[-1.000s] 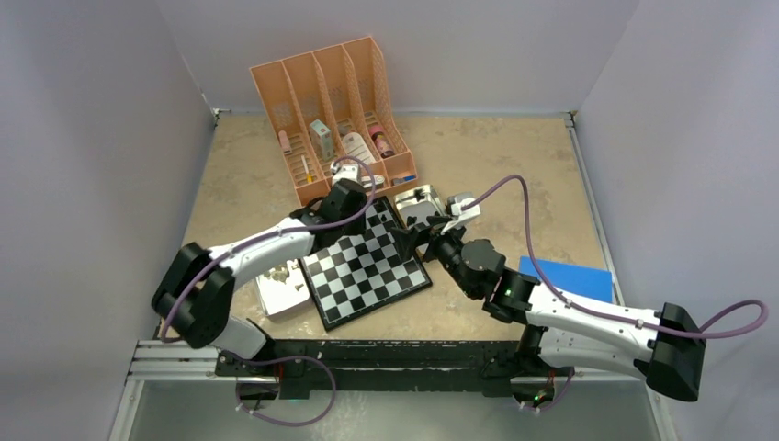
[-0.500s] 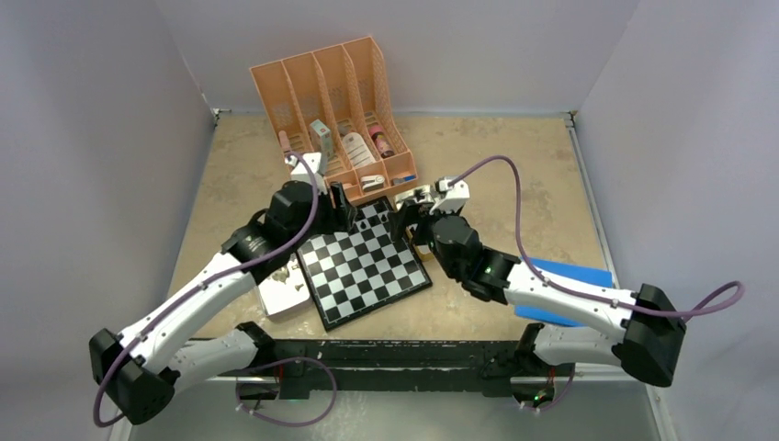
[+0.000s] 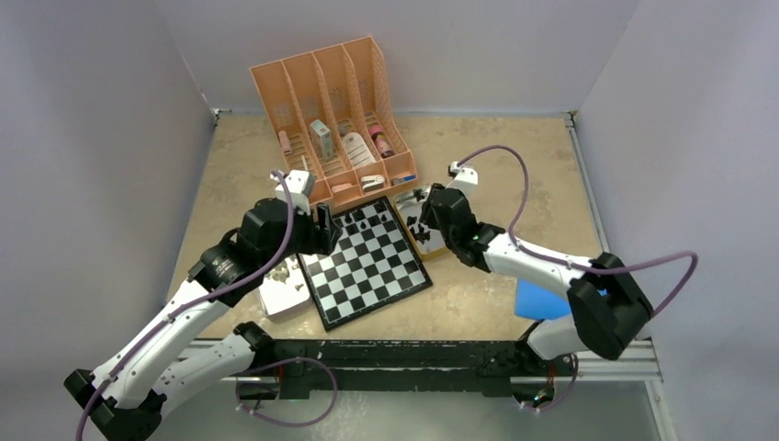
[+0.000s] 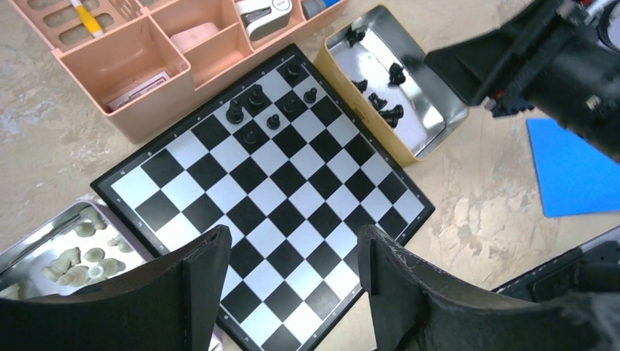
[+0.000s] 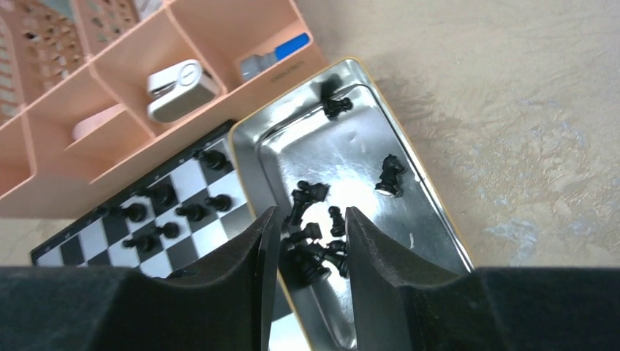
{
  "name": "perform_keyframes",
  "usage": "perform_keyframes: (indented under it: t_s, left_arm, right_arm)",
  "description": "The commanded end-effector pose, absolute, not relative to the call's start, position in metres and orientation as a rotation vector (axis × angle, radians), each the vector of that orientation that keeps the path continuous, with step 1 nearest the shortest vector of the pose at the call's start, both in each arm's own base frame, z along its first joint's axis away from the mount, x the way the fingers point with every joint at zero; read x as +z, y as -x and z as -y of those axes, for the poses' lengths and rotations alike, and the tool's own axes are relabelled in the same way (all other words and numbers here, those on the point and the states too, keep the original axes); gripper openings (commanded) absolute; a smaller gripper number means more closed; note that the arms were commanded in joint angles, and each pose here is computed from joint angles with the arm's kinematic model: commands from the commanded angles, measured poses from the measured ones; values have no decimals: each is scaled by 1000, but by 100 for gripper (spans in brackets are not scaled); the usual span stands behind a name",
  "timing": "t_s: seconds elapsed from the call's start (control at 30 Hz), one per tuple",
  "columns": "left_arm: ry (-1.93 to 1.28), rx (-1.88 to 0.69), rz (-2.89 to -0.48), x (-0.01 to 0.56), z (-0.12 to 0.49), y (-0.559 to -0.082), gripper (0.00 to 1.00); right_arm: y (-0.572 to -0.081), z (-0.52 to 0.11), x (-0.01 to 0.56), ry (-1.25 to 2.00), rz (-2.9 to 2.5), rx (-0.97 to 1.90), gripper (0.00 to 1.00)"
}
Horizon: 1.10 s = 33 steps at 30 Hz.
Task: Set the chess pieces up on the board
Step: Pick up the chess piece from the storage box.
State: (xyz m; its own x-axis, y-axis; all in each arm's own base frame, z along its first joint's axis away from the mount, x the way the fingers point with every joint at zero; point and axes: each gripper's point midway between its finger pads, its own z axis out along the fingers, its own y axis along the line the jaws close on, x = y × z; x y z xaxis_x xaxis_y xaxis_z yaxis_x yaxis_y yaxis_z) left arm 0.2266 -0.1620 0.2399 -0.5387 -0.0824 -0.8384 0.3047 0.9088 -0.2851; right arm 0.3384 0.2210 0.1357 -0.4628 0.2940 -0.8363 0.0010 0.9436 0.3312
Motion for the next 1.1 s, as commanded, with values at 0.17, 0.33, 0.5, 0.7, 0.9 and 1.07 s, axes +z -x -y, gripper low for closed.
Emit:
perform_keyframes:
  t_s: [0.17, 0.33, 0.5, 0.7, 0.9, 1.07]
  left_arm:
    - [-242, -500, -2096, 234, 162, -217, 64]
    - [-264, -519, -2094, 234, 166, -216, 63]
    - [-279, -535, -2098, 233, 168, -214, 63]
    - [-285, -540, -2094, 234, 169, -213, 63]
    - [-283, -538, -2096, 233, 169, -214, 63]
    - [-279, -531, -2098, 233, 168, -214, 63]
  right_arm:
    - [-370, -221, 90, -420, -2127, 281, 36]
    - [-383, -213, 69, -484, -2142, 166, 38]
    - [-391, -194, 59, -515, -2119, -4, 41]
    - [-392, -194, 54, -495, -2129, -19, 41]
    - [-395, -196, 59, -446, -2129, -19, 40]
    - [-400, -199, 54, -399, -2139, -44, 41]
